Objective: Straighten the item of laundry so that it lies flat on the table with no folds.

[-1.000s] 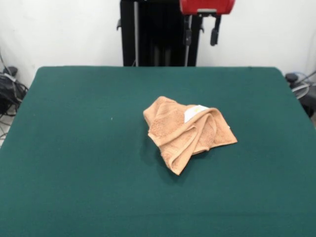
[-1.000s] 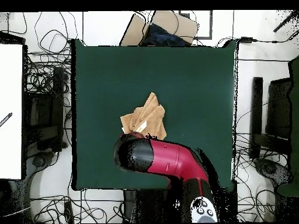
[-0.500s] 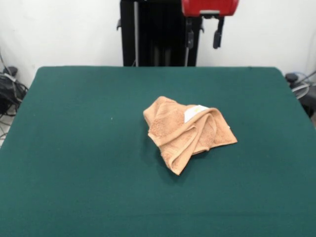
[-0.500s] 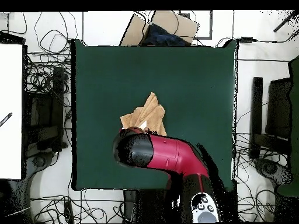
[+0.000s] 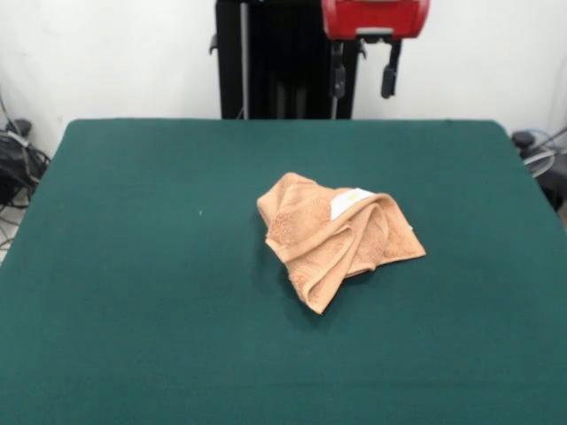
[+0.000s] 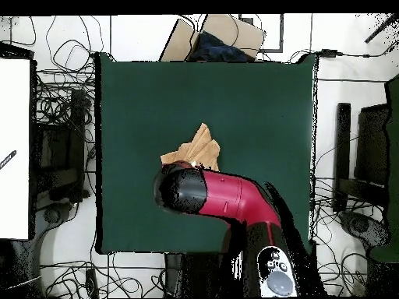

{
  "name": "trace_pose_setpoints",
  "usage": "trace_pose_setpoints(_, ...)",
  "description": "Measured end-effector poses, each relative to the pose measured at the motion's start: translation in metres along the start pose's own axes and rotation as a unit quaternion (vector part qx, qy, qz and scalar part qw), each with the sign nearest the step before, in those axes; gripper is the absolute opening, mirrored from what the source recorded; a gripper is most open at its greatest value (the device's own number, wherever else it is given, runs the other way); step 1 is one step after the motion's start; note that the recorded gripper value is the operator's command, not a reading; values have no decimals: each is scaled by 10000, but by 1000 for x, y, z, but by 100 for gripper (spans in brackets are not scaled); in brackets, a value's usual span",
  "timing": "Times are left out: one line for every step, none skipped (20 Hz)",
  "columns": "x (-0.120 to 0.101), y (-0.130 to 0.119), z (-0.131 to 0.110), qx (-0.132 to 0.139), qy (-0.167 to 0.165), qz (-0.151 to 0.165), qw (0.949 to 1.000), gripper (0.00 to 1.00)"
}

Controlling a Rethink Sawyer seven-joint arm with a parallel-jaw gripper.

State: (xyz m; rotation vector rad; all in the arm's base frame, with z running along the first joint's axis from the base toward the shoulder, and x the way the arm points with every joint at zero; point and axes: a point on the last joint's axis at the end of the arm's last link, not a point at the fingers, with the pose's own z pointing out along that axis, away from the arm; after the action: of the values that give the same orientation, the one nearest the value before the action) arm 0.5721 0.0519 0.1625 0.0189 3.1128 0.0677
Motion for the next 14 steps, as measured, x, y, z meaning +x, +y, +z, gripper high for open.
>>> trace_pose_setpoints(-5,0,0,-6,-6,-5,10000,100)
trace_pose_setpoints(-6,0,1,-8,-9,-8,10000,100)
trace_pose_setpoints(-8,-1,1,-5,-11,-18,10000,100)
trace_pose_setpoints(-12,-1,1,0,-14,-40,10000,100)
trace_pose_setpoints(-15,-1,1,4,-18,-62,10000,100)
trace_pose_setpoints(-22,-1,2,-7,-14,-92,10000,100)
trace_pose_setpoints(-24,0,2,-15,-13,-98,10000,100)
trace_pose_setpoints(-27,0,2,-29,-11,-108,9999,100)
trace_pose_setpoints(-30,1,3,-39,-7,-114,9999,100)
trace_pose_setpoints(-33,1,3,-49,-4,-120,9999,100)
trace_pose_setpoints(-34,1,4,-53,0,-121,9999,100)
trace_pose_setpoints(-38,1,4,-57,5,-122,9999,100)
trace_pose_setpoints(-40,0,4,-58,5,-118,9999,100)
trace_pose_setpoints(-42,0,4,-59,4,-116,9999,100)
